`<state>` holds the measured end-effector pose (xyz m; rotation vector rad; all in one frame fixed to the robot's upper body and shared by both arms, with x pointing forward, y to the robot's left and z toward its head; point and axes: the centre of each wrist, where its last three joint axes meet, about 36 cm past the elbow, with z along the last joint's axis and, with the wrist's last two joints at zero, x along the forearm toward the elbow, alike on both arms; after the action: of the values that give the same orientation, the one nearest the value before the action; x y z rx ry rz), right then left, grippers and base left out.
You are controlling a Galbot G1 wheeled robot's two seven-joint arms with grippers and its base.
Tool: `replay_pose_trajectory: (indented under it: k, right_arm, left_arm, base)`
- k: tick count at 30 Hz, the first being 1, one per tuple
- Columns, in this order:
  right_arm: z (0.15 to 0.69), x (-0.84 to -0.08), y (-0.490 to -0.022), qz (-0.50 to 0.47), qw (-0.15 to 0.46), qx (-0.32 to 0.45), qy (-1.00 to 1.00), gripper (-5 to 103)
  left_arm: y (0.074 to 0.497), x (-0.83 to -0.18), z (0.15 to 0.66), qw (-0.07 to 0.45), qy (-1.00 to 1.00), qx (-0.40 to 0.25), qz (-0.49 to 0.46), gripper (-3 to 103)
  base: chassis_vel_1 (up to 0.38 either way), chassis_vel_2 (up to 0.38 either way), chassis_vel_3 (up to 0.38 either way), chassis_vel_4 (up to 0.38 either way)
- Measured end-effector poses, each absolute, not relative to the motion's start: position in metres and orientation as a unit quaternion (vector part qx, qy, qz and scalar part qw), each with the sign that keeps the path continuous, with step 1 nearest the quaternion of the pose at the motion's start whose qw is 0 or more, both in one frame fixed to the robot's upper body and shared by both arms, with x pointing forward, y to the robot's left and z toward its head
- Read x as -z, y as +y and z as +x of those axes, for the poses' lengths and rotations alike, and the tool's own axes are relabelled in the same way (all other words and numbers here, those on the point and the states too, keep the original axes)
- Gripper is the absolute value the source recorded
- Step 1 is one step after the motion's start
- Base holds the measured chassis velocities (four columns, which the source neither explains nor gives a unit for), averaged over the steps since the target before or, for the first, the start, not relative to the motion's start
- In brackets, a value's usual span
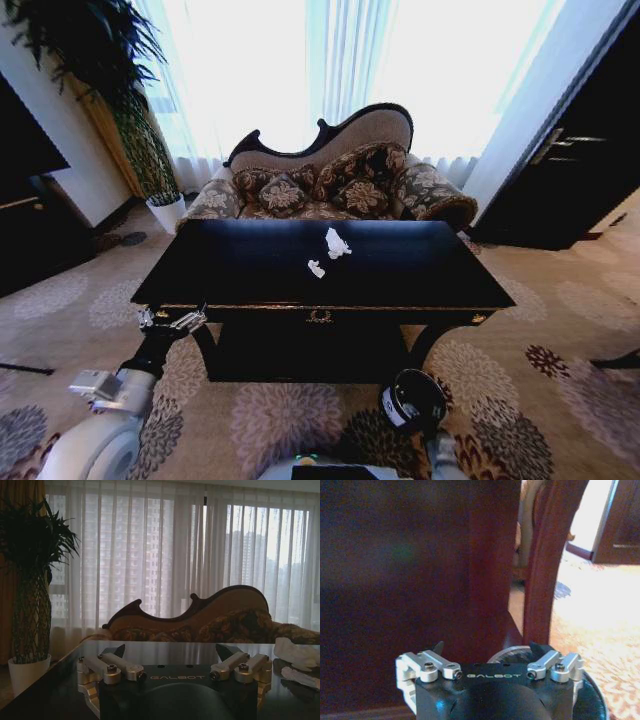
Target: Move to the front of the table and place the trash on the table into the trash bin.
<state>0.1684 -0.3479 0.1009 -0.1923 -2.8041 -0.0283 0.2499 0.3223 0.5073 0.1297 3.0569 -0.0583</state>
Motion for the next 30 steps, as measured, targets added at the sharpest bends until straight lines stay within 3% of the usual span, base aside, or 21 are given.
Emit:
replay_pose_trajectory:
  k: [8, 16, 30]
  right_arm:
    - [0.111, -0.164, -0.309, -0.101, 0.100, 0.071, -0.987, 100]
    - [0.103, -0.221, -0.294, -0.106, 0.040, 0.083, -0.990, 100]
    - [0.157, -0.342, -0.317, -0.107, -0.073, 0.054, -0.990, 100]
  left_arm:
    - [0.322, -0.507, 0.250, 0.041, 0.998, 0.019, 0.042, 100]
    - [0.322, -0.507, 0.250, 0.041, 0.998, 0.019, 0.042, 100]
    - [0.322, -0.507, 0.250, 0.041, 0.998, 0.019, 0.042, 100]
  base:
    - [0.000, 0.000, 0.000, 0.000]
    - [0.000, 0.000, 0.000, 0.000]
    - [0.000, 0.000, 0.000, 0.000]
